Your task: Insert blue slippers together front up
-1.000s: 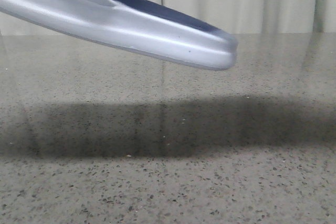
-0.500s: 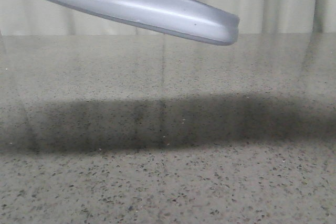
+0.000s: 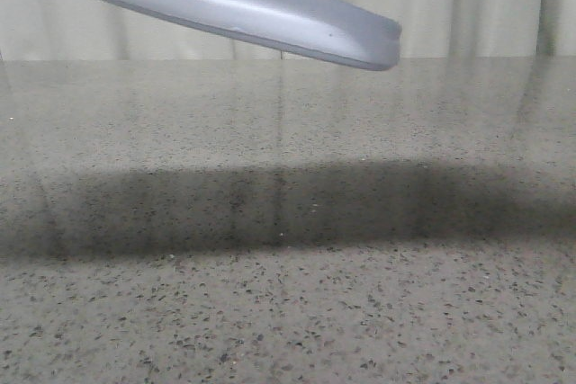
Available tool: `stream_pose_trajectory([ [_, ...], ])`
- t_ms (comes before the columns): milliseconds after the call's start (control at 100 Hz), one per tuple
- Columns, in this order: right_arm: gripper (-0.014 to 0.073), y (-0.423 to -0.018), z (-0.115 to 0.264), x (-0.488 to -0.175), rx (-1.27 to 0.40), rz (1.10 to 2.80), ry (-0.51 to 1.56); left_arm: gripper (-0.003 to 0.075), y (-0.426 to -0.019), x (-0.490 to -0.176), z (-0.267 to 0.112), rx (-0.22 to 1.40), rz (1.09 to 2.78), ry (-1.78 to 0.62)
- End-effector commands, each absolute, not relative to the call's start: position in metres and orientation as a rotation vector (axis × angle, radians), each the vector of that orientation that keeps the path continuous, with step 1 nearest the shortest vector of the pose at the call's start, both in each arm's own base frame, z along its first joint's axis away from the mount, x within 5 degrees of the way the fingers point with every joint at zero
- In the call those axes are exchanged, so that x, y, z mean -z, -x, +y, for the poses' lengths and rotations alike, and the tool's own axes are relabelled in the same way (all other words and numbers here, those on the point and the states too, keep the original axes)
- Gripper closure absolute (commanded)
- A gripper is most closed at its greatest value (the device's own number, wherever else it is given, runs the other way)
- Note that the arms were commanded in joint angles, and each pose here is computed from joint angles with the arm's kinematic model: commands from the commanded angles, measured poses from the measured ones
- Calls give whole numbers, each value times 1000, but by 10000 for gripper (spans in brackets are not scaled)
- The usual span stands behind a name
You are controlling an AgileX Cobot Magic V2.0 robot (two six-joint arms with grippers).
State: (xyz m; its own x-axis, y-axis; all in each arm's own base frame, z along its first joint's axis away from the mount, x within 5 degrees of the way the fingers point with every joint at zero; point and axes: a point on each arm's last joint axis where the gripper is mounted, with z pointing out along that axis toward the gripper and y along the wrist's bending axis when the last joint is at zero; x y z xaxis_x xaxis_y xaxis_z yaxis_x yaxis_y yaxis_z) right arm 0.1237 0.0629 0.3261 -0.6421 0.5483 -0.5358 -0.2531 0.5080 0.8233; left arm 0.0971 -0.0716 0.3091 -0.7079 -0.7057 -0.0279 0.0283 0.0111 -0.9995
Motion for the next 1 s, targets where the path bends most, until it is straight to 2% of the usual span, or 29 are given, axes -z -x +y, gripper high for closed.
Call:
stream_pose_trajectory([
  [0,702,-123,68,-338,-1330,1883,-207,704,-89,-328,-79,1929,1731,597],
  [510,702,-146,82,-328,-1540,1920,-63,704,-87,-328,-80,1944,1738,579],
  [990,702,-149,94,-325,-1619,1902,80,704,-92,-325,-83,1945,1771,574],
])
